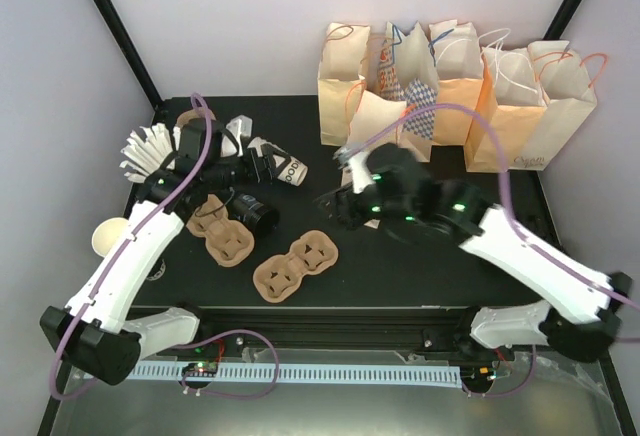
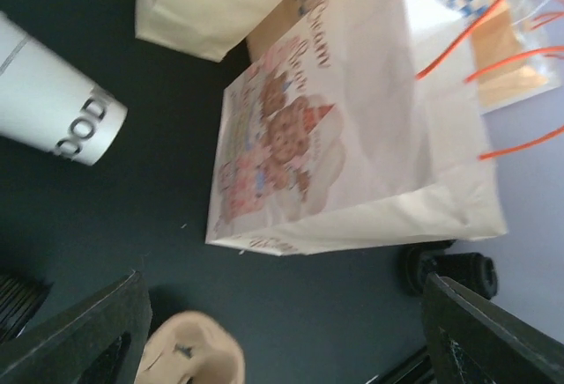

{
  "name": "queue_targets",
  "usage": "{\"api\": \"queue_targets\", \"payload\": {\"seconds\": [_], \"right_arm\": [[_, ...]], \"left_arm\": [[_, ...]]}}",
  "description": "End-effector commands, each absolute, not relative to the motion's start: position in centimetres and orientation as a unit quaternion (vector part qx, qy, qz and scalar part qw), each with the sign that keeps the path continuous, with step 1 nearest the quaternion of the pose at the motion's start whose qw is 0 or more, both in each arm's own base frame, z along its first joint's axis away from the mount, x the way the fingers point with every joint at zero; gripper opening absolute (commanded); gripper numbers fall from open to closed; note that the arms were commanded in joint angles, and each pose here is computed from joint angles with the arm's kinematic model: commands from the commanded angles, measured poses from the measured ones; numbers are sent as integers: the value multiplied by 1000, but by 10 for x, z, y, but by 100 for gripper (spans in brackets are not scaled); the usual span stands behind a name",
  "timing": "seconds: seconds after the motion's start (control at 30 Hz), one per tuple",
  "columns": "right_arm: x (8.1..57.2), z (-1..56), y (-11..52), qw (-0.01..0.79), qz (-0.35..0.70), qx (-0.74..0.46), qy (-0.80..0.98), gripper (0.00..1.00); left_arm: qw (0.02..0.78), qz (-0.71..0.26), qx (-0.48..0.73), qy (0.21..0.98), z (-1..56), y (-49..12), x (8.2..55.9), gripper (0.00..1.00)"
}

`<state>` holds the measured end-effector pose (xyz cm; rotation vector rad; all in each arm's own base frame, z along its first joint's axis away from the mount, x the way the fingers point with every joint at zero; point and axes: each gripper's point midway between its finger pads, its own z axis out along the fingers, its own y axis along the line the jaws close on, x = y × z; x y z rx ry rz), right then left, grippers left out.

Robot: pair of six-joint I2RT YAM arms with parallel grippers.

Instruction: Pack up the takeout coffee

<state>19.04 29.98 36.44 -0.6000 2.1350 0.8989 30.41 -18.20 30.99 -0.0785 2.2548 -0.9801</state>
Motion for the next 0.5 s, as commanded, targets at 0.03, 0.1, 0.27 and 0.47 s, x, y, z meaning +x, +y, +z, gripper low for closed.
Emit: {"api": "queue_targets", "payload": {"seconds": [0.03, 0.1, 0.27, 0.47], "right_arm": [[166, 247, 325, 229, 249, -302, 891, 73], [165, 225, 336, 215, 232, -298, 901, 78], [158, 173, 361, 193, 189, -302, 914, 79], [147, 112, 397, 180, 166, -315, 917, 84]], "left_arm": [[340, -332, -65, 878, 296, -157, 292, 87], [354, -313, -71, 879, 298, -147, 293, 89], [367, -253, -90, 891, 298, -118, 293, 90], [374, -189, -120, 900, 297, -85, 284, 92]]}}
